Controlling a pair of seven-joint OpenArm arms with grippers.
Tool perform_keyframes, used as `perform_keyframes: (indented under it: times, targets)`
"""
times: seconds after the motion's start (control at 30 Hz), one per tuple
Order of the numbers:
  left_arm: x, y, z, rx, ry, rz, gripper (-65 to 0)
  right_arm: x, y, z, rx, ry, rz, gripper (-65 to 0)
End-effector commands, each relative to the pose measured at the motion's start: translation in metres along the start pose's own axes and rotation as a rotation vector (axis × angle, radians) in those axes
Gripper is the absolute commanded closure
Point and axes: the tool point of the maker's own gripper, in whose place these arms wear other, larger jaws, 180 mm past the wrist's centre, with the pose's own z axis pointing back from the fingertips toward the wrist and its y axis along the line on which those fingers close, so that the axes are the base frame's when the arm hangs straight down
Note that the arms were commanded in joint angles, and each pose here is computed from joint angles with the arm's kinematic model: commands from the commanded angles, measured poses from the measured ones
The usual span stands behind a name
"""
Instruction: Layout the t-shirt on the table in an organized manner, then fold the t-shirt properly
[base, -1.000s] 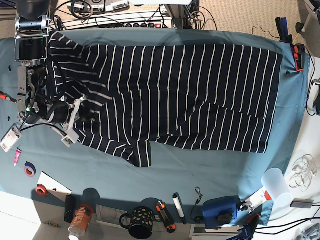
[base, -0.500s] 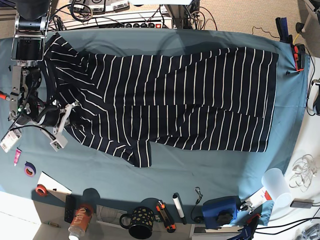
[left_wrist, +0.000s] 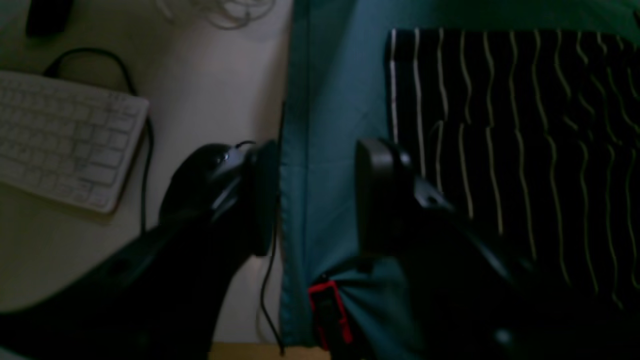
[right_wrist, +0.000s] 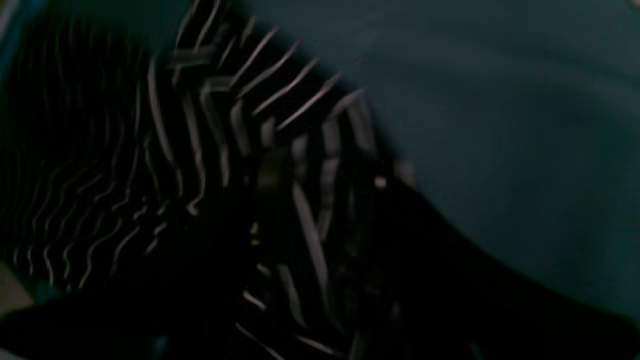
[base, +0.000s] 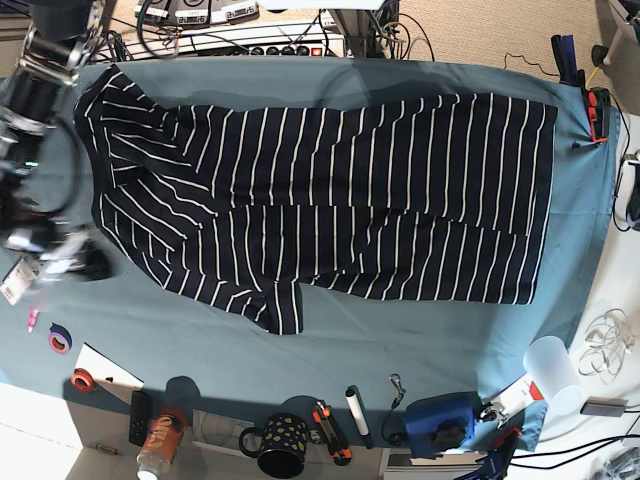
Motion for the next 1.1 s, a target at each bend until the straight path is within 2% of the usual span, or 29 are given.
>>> perform_keyframes:
  times: [0.0, 0.1, 0.17, 0.3, 0.37, 0.47, 0.57, 0.7, 0.8, 0.9, 1.07]
  targets:
    - [0.016, -0.003, 0.004, -0.019, -0.054, -0.012, -25.8, 0.021, -0.010, 0.019, -0.032, -0.066, 0.011, -20.6]
    - [0.011, -0.018, 0.004, -0.085, -0.076, 0.048, -25.8, 0.024, -0.029, 0.044, -0.090, -0.112, -0.034, -20.6]
    - [0.001, -0.026, 0.001, -0.107, -0.061, 0.081, -25.8, 0.018, -0.037, 0.052, -0.115, -0.104, -0.043, -20.6]
    - [-0.028, -0.053, -0.010, -0.172, 0.025, 0.121, -25.8, -0.025, -0.055, 0.056, -0.215, 0.051, -0.047, -20.6]
    - [-0.039, -0.070, -0.015, -0.218, 0.054, 0.120, -25.8, -0.044, -0.064, 0.057, -0.268, 0.091, -0.044, -20.6]
    - [-0.043, -0.090, -0.023, -0.273, 0.067, 0.121, -25.8, -0.056, -0.071, 0.058, -0.309, 0.068, -0.031, -20.6]
    - [-0.039, -0.106, -0.029, -0.322, 0.048, 0.113, -25.8, -0.053, -0.071, 0.058, -0.311, 0.050, -0.027, -20.4]
    - [-0.042, -0.109, -0.036, -0.302, 0.056, 0.084, -25.8, -0.030, -0.075, 0.056, -0.338, 0.012, 0.014, -20.4]
    - [-0.044, -0.102, -0.039, -0.259, 0.065, 0.075, -25.8, -0.004, -0.069, 0.041, -0.333, -0.028, 0.086, -20.4]
    - [-0.044, -0.100, -0.039, -0.252, 0.067, 0.069, -25.8, 0.015, -0.053, 0.013, -0.289, -0.030, 0.175, -20.4]
    - [-0.044, -0.100, -0.039, -0.252, 0.067, 0.070, -25.8, 0.014, -0.049, -0.047, -0.266, 0.063, 0.218, -20.4]
